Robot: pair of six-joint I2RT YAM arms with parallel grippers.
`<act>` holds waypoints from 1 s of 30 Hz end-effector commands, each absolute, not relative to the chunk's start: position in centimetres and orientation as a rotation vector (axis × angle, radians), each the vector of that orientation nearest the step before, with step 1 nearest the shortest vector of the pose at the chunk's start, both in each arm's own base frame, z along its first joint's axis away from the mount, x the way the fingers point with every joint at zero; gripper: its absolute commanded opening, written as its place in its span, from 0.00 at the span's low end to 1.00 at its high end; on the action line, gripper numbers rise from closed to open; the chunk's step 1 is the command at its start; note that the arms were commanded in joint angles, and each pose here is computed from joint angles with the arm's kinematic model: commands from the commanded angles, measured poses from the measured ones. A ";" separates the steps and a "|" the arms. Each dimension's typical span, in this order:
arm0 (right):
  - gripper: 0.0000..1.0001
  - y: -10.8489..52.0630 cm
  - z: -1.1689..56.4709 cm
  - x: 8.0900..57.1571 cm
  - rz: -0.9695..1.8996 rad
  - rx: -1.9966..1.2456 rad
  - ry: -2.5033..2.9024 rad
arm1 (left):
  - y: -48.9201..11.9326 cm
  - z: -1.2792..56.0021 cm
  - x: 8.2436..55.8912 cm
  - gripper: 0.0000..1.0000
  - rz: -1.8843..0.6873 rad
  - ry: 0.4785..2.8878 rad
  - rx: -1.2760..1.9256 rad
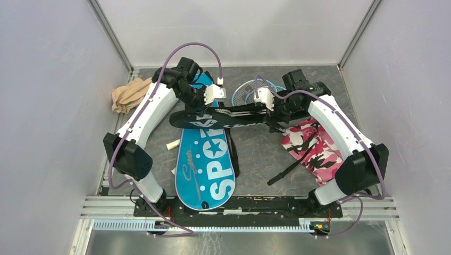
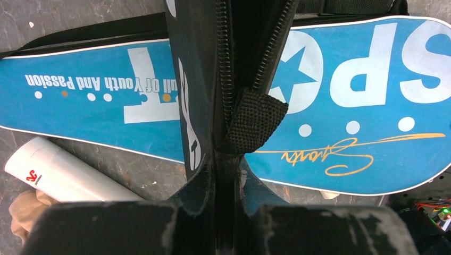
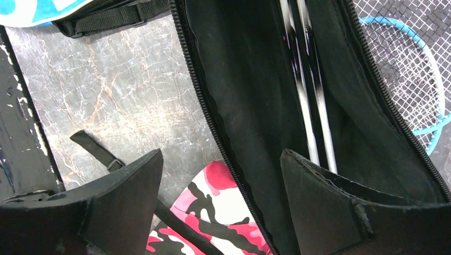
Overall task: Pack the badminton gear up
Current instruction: Adjust the racket bag at the center of the board.
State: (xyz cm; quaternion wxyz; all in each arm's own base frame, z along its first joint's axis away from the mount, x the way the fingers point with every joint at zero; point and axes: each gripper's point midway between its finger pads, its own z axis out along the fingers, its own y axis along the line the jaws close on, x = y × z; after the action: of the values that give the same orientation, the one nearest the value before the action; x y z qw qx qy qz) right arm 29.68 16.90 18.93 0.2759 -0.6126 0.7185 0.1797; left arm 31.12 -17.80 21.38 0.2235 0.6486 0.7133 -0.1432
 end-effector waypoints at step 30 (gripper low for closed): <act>0.00 16.7 14.8 27.0 0.598 -1.776 1.909 | -19.8 21.7 28.9 0.44 -0.587 1.857 1.845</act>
State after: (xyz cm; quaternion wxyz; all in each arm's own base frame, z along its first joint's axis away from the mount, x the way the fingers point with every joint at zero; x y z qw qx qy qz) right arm 27.95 16.31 14.19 0.2131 -0.6413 0.7087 0.2027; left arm 29.32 -19.26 20.87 0.2092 0.6535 0.6984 -0.2033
